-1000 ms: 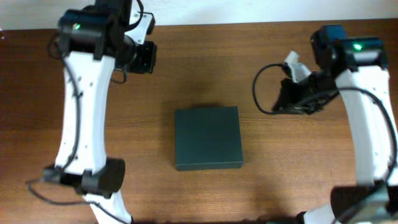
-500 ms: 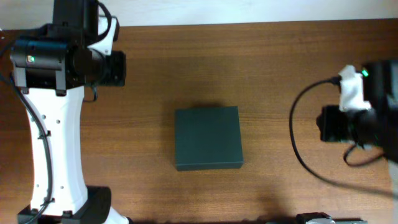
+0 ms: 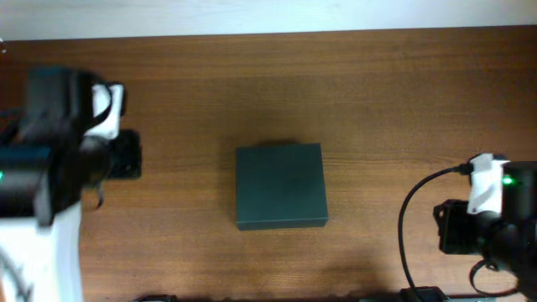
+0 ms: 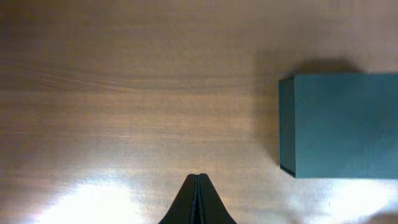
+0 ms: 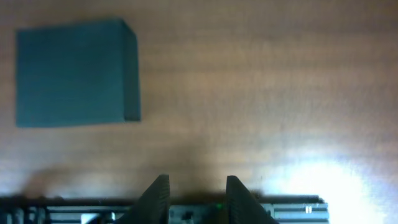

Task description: Pack container

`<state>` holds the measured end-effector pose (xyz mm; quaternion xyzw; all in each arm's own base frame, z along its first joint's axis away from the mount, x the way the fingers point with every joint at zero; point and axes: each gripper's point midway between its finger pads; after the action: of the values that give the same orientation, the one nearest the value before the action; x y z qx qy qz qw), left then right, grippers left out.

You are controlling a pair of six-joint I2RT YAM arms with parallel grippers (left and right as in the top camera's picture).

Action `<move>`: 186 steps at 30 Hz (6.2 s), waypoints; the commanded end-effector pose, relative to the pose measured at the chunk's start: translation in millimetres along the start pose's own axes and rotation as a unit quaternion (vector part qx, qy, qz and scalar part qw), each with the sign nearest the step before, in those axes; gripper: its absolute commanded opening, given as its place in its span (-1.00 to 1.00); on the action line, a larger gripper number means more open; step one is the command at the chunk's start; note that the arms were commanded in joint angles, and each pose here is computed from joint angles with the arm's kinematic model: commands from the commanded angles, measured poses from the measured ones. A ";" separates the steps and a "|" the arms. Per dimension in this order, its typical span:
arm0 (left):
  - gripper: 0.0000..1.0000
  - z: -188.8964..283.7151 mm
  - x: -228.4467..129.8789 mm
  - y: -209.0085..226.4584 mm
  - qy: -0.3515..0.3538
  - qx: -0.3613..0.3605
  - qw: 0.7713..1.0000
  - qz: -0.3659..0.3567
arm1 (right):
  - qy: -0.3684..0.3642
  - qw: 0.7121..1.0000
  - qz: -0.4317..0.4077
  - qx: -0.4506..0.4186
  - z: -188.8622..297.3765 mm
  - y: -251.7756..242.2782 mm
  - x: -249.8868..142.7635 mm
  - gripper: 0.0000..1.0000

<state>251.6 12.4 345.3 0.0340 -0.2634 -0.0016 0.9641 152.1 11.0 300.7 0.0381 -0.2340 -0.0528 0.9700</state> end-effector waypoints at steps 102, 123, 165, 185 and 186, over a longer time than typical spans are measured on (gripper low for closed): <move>0.98 -87.7 -28.2 -17.9 0.014 -0.047 0.998 0.040 | -0.572 0.815 0.009 0.093 11.6 17.3 111.9 0.98; 0.99 -87.7 -28.2 -17.8 0.014 -0.047 0.998 0.040 | -0.675 0.725 0.031 0.130 -22.4 19.2 71.7 0.98; 0.99 -87.7 -28.2 -17.8 0.014 -0.047 0.998 0.040 | -0.530 0.839 0.028 0.119 -142.7 12.7 29.5 0.98; 0.98 -87.7 -28.2 -17.9 0.014 -0.047 0.998 0.040 | -0.478 0.871 0.024 0.110 -169.5 9.5 15.7 0.98; 0.99 -87.7 -28.2 -17.8 0.014 -0.047 0.998 0.040 | -0.477 0.871 0.024 0.110 -169.6 9.5 15.7 0.97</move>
<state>271.8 1.4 256.4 -0.0176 -0.2531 0.0251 0.9670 245.1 24.9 159.6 0.1036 -0.6748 -0.0158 0.7305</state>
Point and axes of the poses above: each gripper's point midway between its finger pads, its own z axis back along the fingers, its own y axis along the line the jaws close on, x = y × z, and after that the axes turned 2 degrees about -z, right-handed
